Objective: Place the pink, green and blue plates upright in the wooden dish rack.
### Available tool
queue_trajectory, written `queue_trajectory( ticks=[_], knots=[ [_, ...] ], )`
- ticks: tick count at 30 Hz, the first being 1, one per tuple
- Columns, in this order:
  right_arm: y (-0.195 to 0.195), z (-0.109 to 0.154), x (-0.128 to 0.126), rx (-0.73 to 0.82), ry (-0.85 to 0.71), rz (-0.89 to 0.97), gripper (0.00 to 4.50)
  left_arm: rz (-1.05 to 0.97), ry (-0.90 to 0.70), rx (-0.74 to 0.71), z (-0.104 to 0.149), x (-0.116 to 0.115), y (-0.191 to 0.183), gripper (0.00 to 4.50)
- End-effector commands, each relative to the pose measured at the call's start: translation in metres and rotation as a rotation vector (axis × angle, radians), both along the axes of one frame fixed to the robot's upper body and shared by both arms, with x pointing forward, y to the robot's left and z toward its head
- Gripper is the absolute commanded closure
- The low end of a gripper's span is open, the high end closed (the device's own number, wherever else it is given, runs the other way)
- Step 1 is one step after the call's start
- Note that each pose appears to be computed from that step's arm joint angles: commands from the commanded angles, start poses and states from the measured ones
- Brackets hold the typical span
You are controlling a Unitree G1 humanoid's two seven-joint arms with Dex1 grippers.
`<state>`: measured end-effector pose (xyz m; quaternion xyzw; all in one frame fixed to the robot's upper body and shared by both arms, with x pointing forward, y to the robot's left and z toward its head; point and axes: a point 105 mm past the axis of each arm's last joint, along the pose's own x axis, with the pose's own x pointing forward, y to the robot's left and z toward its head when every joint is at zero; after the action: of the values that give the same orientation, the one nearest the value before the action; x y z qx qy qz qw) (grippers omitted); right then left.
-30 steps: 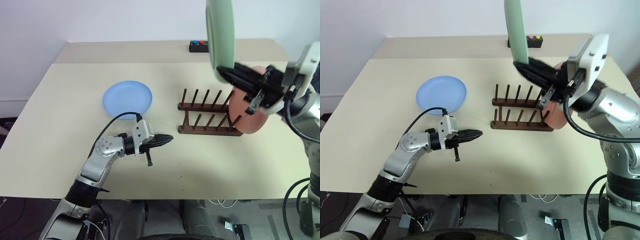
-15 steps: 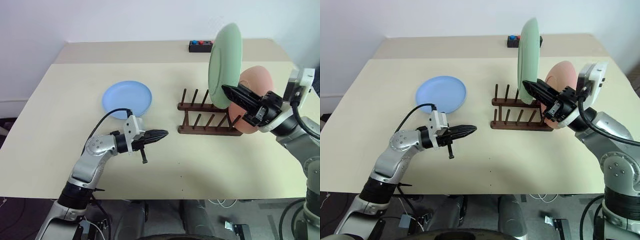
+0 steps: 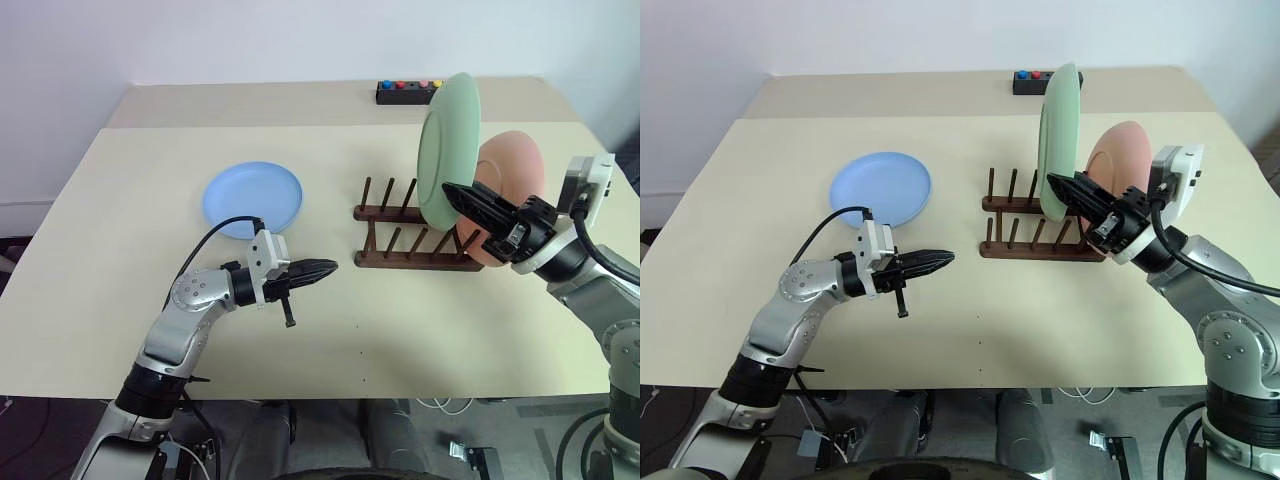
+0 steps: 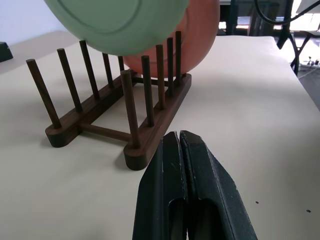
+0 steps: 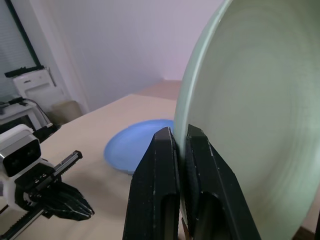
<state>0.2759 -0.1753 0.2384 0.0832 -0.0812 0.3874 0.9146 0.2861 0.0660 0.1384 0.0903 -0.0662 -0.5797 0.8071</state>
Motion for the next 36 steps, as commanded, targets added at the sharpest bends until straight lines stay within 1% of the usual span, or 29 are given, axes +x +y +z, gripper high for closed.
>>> queue_trajectory(
  ticks=[1,11,13,14,16,19,36],
  knots=[
    [-0.0052,0.0111,-0.0040,0.026,-0.038,-0.007,4.46,-0.024,-0.046,-0.011,0.0114,-0.0045,-0.0039,4.50],
    [-0.0052,0.0092,-0.0041,0.034,-0.020,-0.002,4.46,-0.023,-0.049,-0.007,0.0115,-0.0033,-0.0046,4.50],
    [-0.0050,0.0092,-0.0049,0.033,-0.020,0.002,3.80,-0.024,-0.049,-0.007,0.0114,-0.0034,-0.0049,4.50],
    [-0.0051,0.0095,-0.0049,0.030,-0.023,-0.002,3.56,-0.024,-0.048,-0.007,0.0114,-0.0035,-0.0050,4.50],
    [-0.0058,0.0101,-0.0044,0.026,-0.028,-0.011,2.47,-0.024,-0.048,-0.007,0.0117,-0.0033,-0.0052,4.50],
    [-0.0064,0.0105,-0.0038,0.018,-0.032,-0.018,1.07,-0.024,-0.050,-0.008,0.0125,-0.0033,-0.0059,4.50],
    [-0.0149,0.0133,-0.0052,-0.048,-0.054,-0.080,1.07,-0.025,-0.046,-0.009,0.0107,-0.0022,-0.0067,4.50]
  ],
)
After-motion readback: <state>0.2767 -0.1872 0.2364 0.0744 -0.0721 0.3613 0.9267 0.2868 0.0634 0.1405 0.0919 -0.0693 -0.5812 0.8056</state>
